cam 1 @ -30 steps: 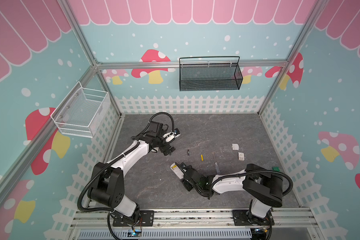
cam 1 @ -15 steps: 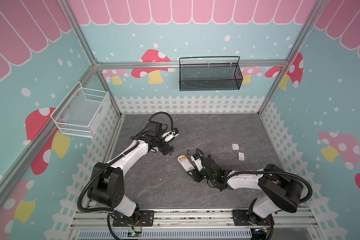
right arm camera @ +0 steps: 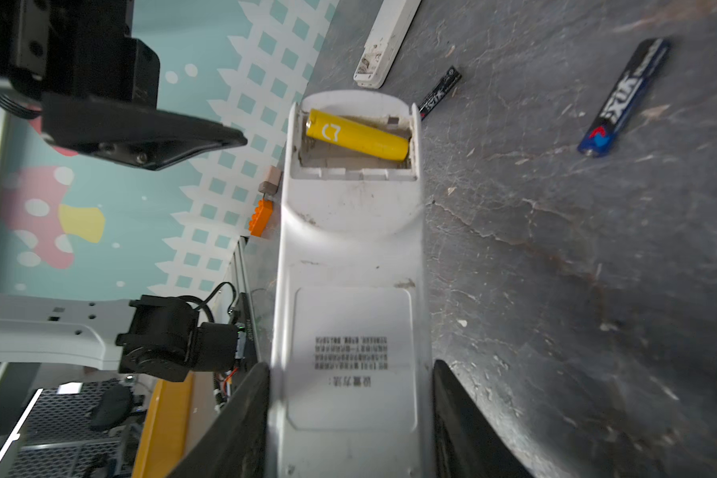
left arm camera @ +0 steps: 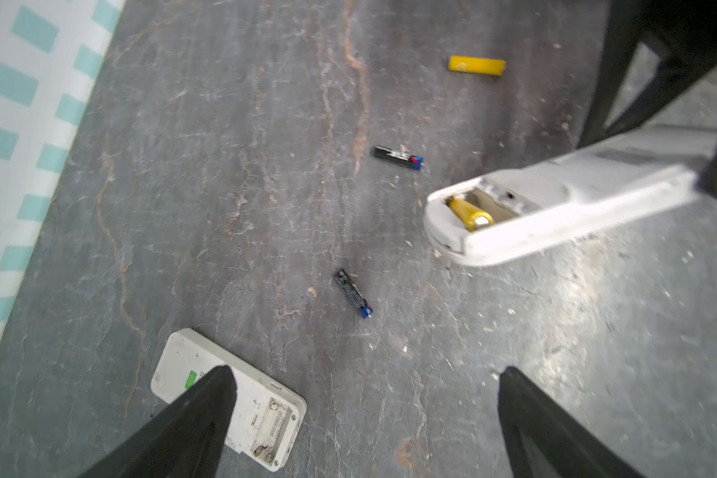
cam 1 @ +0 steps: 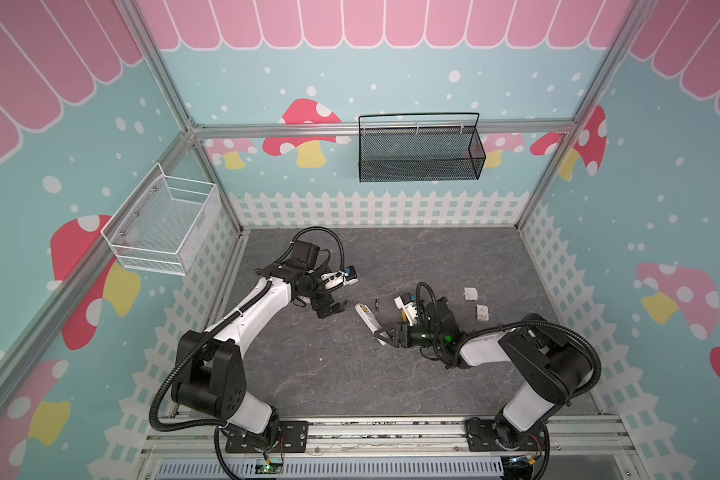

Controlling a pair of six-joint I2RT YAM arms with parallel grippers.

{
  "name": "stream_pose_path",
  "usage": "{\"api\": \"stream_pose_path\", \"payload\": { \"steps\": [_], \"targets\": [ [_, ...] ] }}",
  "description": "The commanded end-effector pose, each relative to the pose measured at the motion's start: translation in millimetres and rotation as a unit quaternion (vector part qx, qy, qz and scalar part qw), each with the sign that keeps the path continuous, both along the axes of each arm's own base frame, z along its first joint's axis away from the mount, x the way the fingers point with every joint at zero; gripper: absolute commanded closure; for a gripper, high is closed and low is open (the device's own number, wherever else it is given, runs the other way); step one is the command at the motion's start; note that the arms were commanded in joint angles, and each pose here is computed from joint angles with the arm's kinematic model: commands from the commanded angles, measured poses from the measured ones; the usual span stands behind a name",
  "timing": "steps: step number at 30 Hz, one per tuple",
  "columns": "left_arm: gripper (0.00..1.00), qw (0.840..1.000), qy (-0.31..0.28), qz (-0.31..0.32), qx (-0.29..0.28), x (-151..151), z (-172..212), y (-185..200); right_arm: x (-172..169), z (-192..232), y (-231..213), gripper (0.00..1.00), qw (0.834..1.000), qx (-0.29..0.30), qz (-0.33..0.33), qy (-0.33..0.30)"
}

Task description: Unload the batteries from the remote control

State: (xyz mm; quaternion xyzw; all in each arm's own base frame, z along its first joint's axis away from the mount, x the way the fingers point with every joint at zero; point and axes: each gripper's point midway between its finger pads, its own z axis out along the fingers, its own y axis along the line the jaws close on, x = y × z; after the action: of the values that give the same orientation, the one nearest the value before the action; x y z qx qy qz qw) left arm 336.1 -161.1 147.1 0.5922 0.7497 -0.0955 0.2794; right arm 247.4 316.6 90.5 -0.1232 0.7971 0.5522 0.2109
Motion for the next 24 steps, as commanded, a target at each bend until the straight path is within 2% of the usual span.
{"api": "stream_pose_path", "payload": {
  "steps": [1,3,7,11,13,15,19,22,24],
  "targets": [
    [0.02,0.993,0.016,-0.113,-0.012,-38.3,15.1,-7.0,-8.5,29.4,7.1,0.7,0.997,0.071,0.041,0.011],
    [0.02,0.985,0.012,-0.172,-0.012,-49.8,15.6,-14.3,-6.1,31.3,5.7,0.71,0.996,0.076,0.039,0.019],
    [0.06,0.969,-0.026,-0.242,0.036,-43.9,12.4,-27.7,-7.5,31.1,6.5,0.7,0.995,0.079,0.049,0.026],
    [0.07,0.96,-0.062,-0.266,0.055,-32.2,26.6,-41.5,-3.2,21.4,5.2,0.7,0.993,0.086,0.036,0.074],
    [0.07,0.95,-0.073,-0.3,0.051,-36.5,36.4,-47.7,-2.4,20.5,5.3,0.7,0.992,0.092,0.034,0.085],
    [0.08,0.929,-0.072,-0.358,0.049,-52.5,38.5,-62.3,-2.6,19.0,6.3,0.7,0.991,0.094,0.035,0.092],
    [0.07,0.902,-0.07,-0.42,0.069,-64.8,23.9,-78.8,-3.0,25.2,6.1,0.7,0.989,0.104,0.034,0.098],
    [0.08,0.887,-0.066,-0.45,0.08,-69.9,11.0,-86.9,-5.3,27.0,6.0,0.7,0.989,0.106,0.039,0.101],
    [0.11,0.884,-0.064,-0.456,0.084,-70.4,5.4,-91.7,-5.2,25.0,5.2,0.7,0.988,0.105,0.036,0.107]
  ]
}}
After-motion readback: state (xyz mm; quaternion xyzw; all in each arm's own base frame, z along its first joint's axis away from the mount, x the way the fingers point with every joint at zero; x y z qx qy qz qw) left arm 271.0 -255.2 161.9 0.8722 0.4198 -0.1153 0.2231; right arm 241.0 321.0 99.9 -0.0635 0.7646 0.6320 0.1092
